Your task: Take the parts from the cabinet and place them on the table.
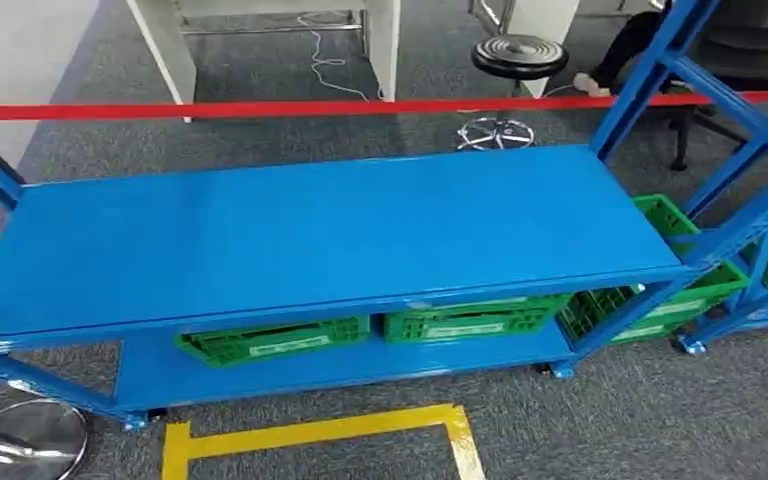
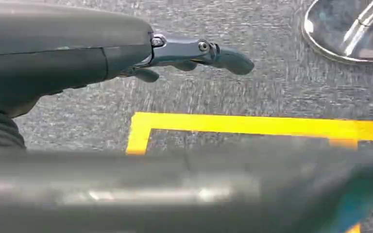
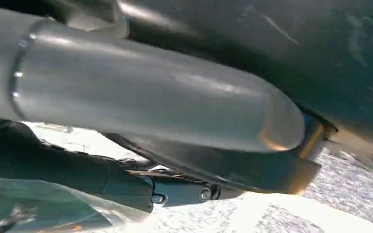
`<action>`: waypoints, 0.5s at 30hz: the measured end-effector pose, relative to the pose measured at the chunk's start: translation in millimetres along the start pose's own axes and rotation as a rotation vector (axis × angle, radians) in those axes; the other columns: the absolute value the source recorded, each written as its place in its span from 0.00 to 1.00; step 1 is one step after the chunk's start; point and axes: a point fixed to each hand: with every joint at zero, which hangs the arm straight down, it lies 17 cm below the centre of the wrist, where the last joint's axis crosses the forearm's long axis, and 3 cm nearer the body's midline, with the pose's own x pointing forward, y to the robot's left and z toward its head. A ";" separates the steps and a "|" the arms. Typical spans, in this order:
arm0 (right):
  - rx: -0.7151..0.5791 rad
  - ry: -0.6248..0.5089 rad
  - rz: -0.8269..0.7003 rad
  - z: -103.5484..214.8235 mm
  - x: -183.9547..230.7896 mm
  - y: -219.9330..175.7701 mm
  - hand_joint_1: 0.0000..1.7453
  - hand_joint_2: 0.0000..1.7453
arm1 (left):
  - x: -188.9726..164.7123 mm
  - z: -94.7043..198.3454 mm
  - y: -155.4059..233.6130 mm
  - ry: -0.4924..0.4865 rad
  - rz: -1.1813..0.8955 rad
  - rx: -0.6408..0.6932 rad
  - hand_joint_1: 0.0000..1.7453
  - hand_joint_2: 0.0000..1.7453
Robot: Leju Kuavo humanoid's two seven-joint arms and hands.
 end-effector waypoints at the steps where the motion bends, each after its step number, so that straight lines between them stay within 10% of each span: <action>1: -0.004 -0.010 -0.030 -0.1 3.0 -1.2 0.00 1.00 | -0.8 0.6 -1.1 0.004 0.004 -0.001 0.00 1.00; 7: -0.026 -0.025 -0.116 -1.2 1.5 -2.1 0.00 1.00 | -6.1 -1.4 1.8 0.044 0.018 -0.003 0.00 1.00; 8: -0.026 -0.024 -0.137 -1.3 0.7 -1.5 0.00 1.00 | -4.7 -3.3 4.8 0.045 0.022 0.000 0.00 0.00; 9: -0.025 -0.024 -0.144 -1.2 0.8 -1.2 0.00 1.00 | -2.4 -4.5 5.6 0.043 0.024 -0.001 0.00 0.00; 10: -0.022 -0.027 -0.160 -1.2 0.6 0.1 0.00 0.00 | -1.1 -5.9 7.4 0.044 0.031 -0.002 0.00 0.00; 14: -0.018 -0.037 -0.228 -1.3 -0.2 1.4 0.00 0.00 | -7.3 -7.6 11.0 0.067 0.055 -0.021 0.00 0.00; 15: -0.019 -0.040 -0.240 -1.3 0.3 1.4 0.00 1.00 | -11.6 -7.1 11.6 0.077 0.056 -0.027 0.00 0.00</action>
